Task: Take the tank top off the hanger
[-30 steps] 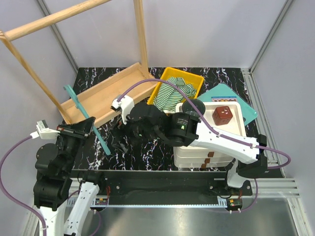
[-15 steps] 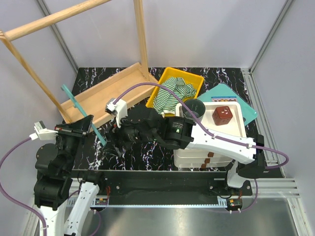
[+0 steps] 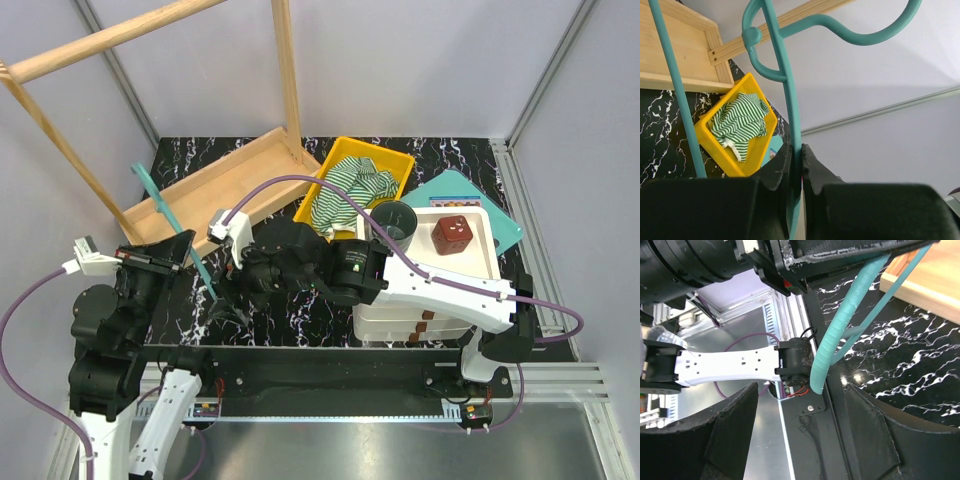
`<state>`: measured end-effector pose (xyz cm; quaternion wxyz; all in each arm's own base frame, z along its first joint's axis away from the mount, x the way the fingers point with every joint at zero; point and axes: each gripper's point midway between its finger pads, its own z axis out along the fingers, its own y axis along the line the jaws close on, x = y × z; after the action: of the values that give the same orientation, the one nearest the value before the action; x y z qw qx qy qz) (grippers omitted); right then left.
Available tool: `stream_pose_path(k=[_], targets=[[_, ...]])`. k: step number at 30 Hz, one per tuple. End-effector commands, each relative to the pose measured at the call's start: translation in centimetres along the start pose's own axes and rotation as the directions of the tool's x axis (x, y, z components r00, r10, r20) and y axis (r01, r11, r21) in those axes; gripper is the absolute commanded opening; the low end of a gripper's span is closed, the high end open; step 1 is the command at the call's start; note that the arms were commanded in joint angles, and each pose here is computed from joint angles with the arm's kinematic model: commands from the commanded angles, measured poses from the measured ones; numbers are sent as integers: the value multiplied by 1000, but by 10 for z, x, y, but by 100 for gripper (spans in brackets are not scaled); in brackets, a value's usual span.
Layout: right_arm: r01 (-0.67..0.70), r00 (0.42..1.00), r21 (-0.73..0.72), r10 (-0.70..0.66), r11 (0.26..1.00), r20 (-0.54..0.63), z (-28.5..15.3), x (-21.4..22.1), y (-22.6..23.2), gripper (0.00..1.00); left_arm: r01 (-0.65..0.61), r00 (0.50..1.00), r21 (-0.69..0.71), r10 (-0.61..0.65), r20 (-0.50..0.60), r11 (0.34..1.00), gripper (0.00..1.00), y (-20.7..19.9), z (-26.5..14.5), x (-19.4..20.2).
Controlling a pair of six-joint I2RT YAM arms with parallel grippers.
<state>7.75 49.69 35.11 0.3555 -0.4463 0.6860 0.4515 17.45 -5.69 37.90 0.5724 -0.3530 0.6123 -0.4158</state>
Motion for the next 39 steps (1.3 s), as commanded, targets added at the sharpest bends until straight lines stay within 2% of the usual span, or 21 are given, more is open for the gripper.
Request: stream_pose_path(k=[1, 4, 11, 15, 22, 25, 29, 30, 35, 36, 39], targets=[[102, 994, -11, -101, 995, 47, -5, -13, 4, 77, -30, 999, 100, 33, -32, 995, 0, -34, -8, -2], [127, 991, -34, -126, 991, 44, -7, -13, 7, 78, -43, 996, 107, 51, -72, 993, 0, -36, -7, 4], [196, 980, -55, -195, 979, 26, -5, -6, 6, 79, -43, 997, 134, 51, -53, 990, 0, -40, -15, 1], [267, 964, -122, -265, 956, 30, -4, -6, 16, 79, -50, 992, 152, 67, -110, 987, 0, -43, -16, 11], [302, 953, -104, -303, 948, -1, 8, -5, 6, 79, -35, 984, 190, 67, -163, 981, 0, -47, -20, 21], [286, 958, -29, -286, 958, 0, 19, -11, -6, 78, 9, 981, 193, 29, -190, 981, 0, -44, -22, 27], [256, 967, 75, -256, 964, -5, 30, -14, -24, 69, 62, 985, 180, -31, -169, 982, 0, -38, -23, 25], [237, 971, 109, -238, 965, -7, 31, -14, -30, 62, 63, 987, 178, -34, -160, 982, 0, -37, -24, 24], [193, 981, 145, -194, 970, -6, 34, -8, -36, 49, 64, 989, 174, -39, -144, 983, 0, -37, -25, 21], [182, 982, 153, -186, 971, 10, 33, -11, -36, 39, 64, 989, 170, -40, -139, 983, 0, -35, -24, 20], [136, 988, 174, -146, 975, 45, 30, -13, -38, 21, 54, 992, 158, -35, -118, 986, 0, -30, -22, 19]])
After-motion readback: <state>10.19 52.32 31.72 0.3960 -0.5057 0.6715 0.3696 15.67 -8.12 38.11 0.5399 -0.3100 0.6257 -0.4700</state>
